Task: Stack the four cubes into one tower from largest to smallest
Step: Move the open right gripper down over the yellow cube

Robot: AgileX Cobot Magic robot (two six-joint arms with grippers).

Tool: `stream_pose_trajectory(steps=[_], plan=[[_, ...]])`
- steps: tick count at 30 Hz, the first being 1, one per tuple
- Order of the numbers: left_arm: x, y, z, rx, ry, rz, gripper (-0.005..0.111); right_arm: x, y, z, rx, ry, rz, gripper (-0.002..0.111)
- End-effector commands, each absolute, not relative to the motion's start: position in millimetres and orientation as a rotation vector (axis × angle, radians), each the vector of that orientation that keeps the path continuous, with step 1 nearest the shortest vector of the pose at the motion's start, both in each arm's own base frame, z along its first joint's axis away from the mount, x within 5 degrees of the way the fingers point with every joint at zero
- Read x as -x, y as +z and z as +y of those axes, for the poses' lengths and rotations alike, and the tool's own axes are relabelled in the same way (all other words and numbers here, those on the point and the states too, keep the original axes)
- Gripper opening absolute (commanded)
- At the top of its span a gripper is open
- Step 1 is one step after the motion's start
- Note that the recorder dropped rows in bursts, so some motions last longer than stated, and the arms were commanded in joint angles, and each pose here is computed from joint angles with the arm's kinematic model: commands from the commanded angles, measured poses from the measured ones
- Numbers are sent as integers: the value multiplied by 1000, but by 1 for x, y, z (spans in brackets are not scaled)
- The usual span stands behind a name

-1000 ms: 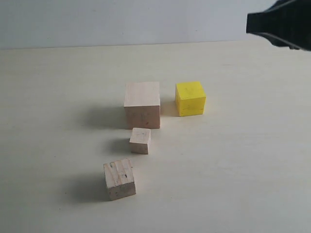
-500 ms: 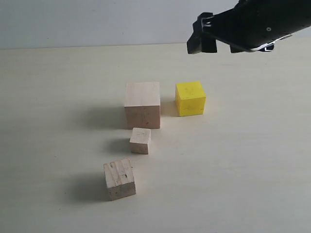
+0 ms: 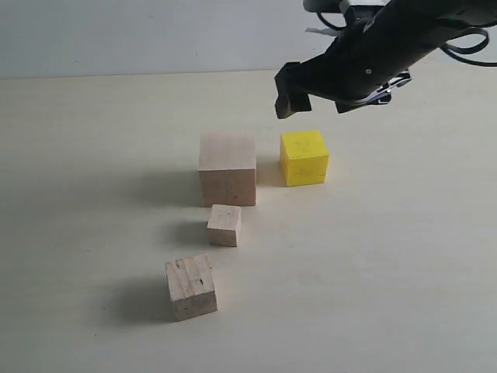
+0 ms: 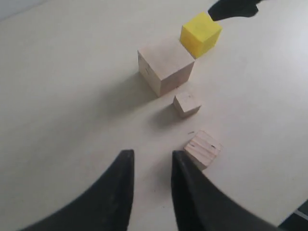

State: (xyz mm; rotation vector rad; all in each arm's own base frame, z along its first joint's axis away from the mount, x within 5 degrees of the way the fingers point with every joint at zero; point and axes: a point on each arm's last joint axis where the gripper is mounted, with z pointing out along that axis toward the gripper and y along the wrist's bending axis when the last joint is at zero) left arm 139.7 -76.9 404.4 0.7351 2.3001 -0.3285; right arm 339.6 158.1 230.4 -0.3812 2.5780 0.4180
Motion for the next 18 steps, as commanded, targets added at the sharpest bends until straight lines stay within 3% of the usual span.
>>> stream_pose_trajectory(steps=[1,6,18], plan=[[-135,400,-76,-663,-364,2383,40,-356,211,164,419,385,2593,85],[-134,399,-76,-648,-376,2400,51,-372,201,166,466,314,2556,85],[-133,399,-76,-635,-386,2419,51,-380,184,168,449,284,2609,85]])
